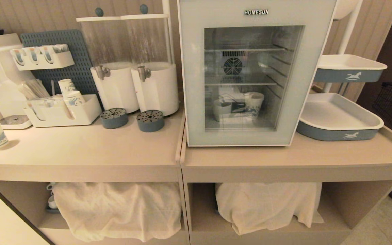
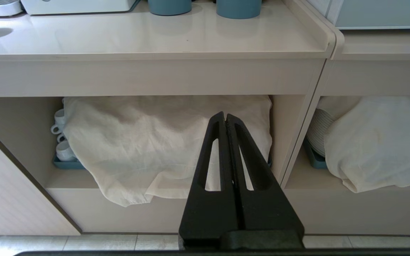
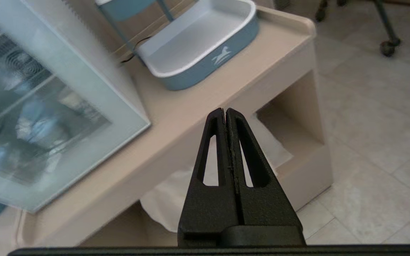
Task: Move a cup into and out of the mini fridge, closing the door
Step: Open the freezer door
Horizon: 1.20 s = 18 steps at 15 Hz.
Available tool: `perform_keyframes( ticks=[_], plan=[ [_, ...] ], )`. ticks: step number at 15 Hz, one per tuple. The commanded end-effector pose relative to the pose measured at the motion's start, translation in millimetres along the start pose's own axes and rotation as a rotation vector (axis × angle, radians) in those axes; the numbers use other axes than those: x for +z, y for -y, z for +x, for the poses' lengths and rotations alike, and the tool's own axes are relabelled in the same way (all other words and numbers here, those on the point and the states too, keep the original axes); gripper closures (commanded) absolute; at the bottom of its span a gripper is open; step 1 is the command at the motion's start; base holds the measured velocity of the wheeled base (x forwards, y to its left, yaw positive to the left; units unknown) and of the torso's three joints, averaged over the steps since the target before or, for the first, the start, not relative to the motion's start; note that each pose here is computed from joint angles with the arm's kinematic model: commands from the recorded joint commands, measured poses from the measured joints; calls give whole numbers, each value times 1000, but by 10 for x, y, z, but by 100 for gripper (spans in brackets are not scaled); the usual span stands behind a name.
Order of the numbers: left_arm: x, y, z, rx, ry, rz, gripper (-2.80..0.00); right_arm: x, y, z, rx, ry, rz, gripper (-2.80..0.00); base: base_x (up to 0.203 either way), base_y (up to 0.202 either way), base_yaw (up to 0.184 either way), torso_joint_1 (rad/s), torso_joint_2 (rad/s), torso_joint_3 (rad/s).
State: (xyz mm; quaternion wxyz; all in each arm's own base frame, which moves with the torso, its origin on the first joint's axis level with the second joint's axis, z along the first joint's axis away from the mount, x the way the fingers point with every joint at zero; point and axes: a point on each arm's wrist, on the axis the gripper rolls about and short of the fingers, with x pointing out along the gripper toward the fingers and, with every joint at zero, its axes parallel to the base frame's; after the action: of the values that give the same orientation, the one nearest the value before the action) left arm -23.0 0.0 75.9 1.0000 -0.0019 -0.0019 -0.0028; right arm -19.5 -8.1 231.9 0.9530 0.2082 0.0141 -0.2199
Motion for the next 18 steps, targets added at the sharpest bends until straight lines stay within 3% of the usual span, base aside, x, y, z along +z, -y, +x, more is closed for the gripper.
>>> perform_keyframes(
  ticks=[1,3,5,8,12,14,18],
  plan=[
    [-3,0,2,1,-2,0,0,-210,160,-192,70,58,8,0,0,0,0,0,0,0],
    [1,0,1,0,-1,-1,0,-365,153,-48,168,134,-40,0,0,0,0,0,0,0],
    [1,0,1,-1,-1,-1,0,-578,163,118,275,228,-175,0,0,0,0,0,0,0],
    [1,0,1,1,-1,0,0,-903,233,243,391,262,-339,0,0,0,0,0,0,0],
    [1,0,1,1,-1,1,0,-1105,301,296,398,160,-359,0,0,0,0,0,0,0],
    [1,0,1,0,-1,1,0,-1128,292,279,502,117,-349,0,0,0,0,0,0,0],
    [1,0,1,1,-1,-1,0,-1260,397,177,565,-30,-343,0,0,0,0,0,0,0]
  ],
)
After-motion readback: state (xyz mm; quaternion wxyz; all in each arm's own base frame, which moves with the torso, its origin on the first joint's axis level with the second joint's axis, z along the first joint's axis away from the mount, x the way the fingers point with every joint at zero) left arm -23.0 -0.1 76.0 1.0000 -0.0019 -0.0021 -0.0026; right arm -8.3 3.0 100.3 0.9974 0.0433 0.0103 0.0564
